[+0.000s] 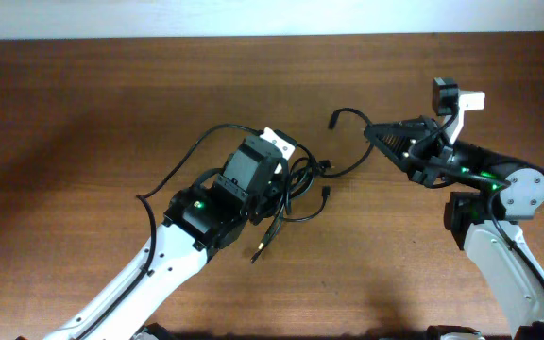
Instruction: Untangle cables
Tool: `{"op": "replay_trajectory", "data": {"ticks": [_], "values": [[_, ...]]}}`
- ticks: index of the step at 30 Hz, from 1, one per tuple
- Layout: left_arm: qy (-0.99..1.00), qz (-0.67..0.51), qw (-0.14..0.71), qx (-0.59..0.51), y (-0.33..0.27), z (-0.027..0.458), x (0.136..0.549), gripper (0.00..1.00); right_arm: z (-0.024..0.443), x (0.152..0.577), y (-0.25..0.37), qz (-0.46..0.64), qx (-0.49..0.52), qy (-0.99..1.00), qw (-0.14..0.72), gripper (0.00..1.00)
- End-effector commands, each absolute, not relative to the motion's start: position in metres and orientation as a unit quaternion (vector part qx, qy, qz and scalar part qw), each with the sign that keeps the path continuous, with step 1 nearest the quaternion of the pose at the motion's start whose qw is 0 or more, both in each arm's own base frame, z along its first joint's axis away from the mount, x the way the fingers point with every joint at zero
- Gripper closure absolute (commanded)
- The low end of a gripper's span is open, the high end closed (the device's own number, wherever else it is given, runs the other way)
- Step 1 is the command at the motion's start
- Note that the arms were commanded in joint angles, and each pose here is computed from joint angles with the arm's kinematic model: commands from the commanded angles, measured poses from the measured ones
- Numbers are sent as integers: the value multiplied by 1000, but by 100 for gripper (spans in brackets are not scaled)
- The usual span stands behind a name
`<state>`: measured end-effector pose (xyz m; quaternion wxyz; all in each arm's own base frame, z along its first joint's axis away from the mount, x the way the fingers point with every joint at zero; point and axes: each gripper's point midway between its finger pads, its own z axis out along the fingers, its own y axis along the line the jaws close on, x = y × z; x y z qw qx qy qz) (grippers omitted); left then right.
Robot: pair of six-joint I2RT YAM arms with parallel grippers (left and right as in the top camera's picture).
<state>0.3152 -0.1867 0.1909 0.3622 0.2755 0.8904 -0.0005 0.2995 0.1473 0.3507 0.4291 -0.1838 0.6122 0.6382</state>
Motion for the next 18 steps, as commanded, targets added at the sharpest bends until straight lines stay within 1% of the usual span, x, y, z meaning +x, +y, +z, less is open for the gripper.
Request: {"op": "replay_trajectory", "data": {"ticks": [1, 5, 7, 10, 11, 14, 18], "values": [[891, 7, 359, 277, -183, 190, 317, 100, 363, 303, 141, 637, -170, 603, 449, 96], [891, 6, 361, 276, -183, 191, 317, 100, 354, 309, 141, 646, -141, 620, 423, 95], [887, 0, 374, 270, -187, 195, 322, 100, 343, 314, 141, 654, -116, 638, 390, 86], [871, -17, 419, 257, -197, 213, 336, 100, 332, 307, 145, 658, -125, 653, 352, 57], [863, -23, 438, 251, -201, 221, 342, 100, 330, 303, 147, 658, -133, 655, 345, 50], [843, -39, 481, 239, -210, 241, 354, 100, 327, 296, 149, 659, -152, 659, 329, 46], [818, -58, 526, 225, -219, 265, 364, 100, 323, 287, 152, 658, -176, 662, 313, 46]]}}
